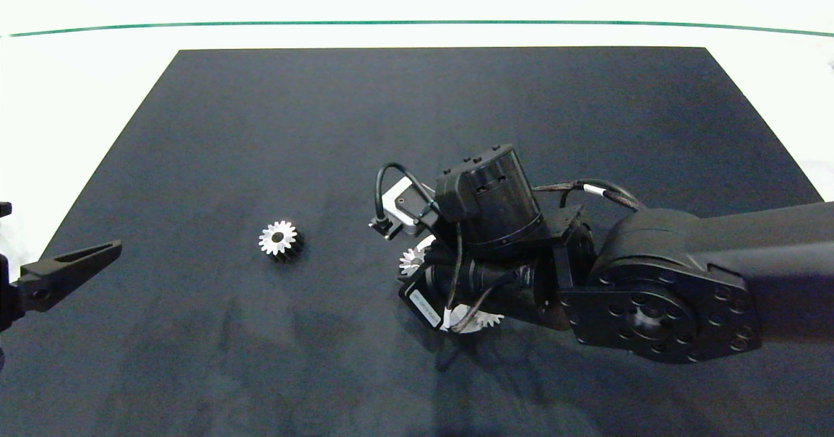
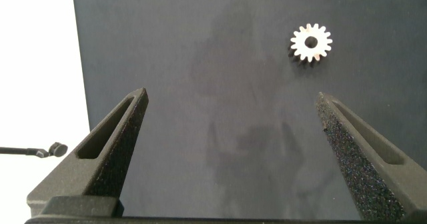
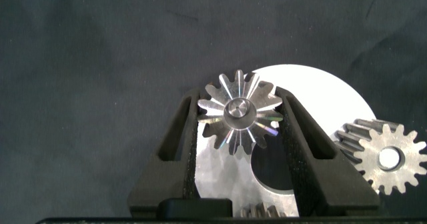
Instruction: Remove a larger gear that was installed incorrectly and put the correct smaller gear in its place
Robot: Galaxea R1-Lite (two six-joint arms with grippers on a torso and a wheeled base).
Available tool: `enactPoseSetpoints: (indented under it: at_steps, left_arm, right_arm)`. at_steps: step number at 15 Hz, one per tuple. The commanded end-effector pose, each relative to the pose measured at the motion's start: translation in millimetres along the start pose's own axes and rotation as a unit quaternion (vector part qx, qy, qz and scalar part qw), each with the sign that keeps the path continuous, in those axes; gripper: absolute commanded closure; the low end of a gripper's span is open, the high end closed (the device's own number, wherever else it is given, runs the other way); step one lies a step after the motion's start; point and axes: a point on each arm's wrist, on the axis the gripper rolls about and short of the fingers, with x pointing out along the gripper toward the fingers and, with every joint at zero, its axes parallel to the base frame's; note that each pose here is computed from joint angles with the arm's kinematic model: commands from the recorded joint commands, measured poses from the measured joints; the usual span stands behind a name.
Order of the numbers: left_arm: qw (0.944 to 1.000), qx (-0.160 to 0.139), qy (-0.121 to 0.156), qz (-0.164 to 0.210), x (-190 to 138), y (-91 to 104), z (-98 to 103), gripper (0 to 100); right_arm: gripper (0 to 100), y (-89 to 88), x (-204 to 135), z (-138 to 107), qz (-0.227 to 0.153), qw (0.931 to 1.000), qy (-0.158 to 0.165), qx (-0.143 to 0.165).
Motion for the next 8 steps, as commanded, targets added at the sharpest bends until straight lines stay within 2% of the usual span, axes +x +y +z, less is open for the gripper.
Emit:
enactPoseSetpoints:
  at_steps: [1,8]
  left_arm:
    - [1.0000,0.001,0.001,0.000,-0.7,-0.3,-1.3,0]
    - [1.0000,0.001,0.001,-0.007,-0.2,-0.8,-2.4,0]
  right_arm:
    - [78,1.7,4.8,-1.9,0.001,1.0000,0.005,-0.002]
    - [78,3.7,5.2,-2.8,0.001,1.0000,0.008,-0.004]
